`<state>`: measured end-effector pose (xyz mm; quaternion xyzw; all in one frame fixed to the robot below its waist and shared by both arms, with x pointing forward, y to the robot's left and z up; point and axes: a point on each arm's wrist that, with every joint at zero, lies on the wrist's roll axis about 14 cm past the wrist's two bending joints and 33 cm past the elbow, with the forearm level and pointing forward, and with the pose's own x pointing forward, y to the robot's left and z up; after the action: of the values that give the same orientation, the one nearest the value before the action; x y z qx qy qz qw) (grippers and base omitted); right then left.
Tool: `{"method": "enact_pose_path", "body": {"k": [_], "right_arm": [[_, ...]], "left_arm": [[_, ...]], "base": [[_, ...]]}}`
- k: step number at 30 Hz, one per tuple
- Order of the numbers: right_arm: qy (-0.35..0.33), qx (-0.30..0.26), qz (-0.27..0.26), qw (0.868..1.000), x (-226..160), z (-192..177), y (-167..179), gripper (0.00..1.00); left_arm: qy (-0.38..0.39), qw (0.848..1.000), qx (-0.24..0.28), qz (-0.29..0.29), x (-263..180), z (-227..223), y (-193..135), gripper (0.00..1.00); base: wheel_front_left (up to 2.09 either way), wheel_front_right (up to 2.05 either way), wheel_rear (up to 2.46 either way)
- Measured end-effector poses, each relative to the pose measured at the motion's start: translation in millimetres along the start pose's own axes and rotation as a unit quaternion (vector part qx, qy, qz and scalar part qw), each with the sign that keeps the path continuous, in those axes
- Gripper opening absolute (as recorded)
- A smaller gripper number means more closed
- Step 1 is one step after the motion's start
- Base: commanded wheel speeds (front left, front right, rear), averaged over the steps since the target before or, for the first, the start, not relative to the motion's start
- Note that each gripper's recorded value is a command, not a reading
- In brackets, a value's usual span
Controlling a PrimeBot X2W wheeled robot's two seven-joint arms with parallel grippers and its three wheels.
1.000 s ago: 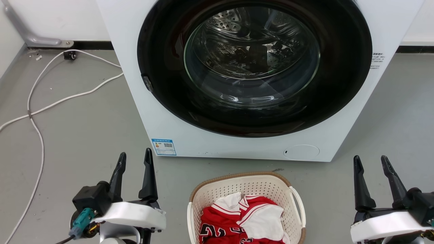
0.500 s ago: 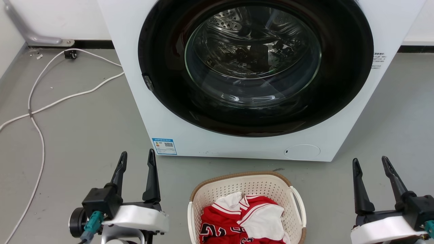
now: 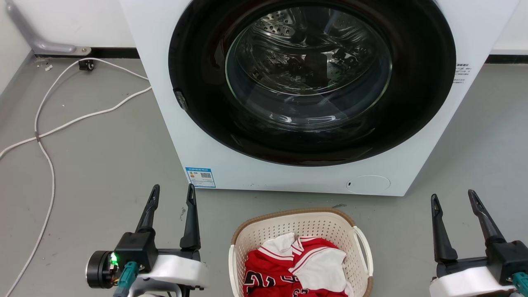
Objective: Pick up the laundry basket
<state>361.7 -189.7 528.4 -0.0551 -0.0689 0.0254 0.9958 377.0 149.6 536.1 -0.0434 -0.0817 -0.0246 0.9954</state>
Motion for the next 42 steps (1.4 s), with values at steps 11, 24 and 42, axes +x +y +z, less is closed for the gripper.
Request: {"method": "enact_pose_path", "body": {"k": [11, 24, 42], "right_arm": [[0.002, -0.021, 0.005, 1.0, -4.1, -2.2, 1.4, 1.0], [0.009, -0.016, 0.006, 1.0, -4.6, -7.1, 1.9, 1.0], [0.032, -0.022, 0.036, 0.999, 21.8, -27.5, 20.0, 1.0]], "left_arm": [[0.0, 1.0, 0.03, -0.007, -3.5, -2.8, -2.5, 1.0], [0.012, 0.999, 0.032, -0.005, -5.0, -10.2, -1.3, 1.0], [0.06, 0.997, 0.038, -0.028, 22.5, -47.7, -5.8, 1.0]], "base": [[0.0, 0.0, 0.0], [0.0, 0.0, 0.0], [0.0, 0.0, 0.0]]}}
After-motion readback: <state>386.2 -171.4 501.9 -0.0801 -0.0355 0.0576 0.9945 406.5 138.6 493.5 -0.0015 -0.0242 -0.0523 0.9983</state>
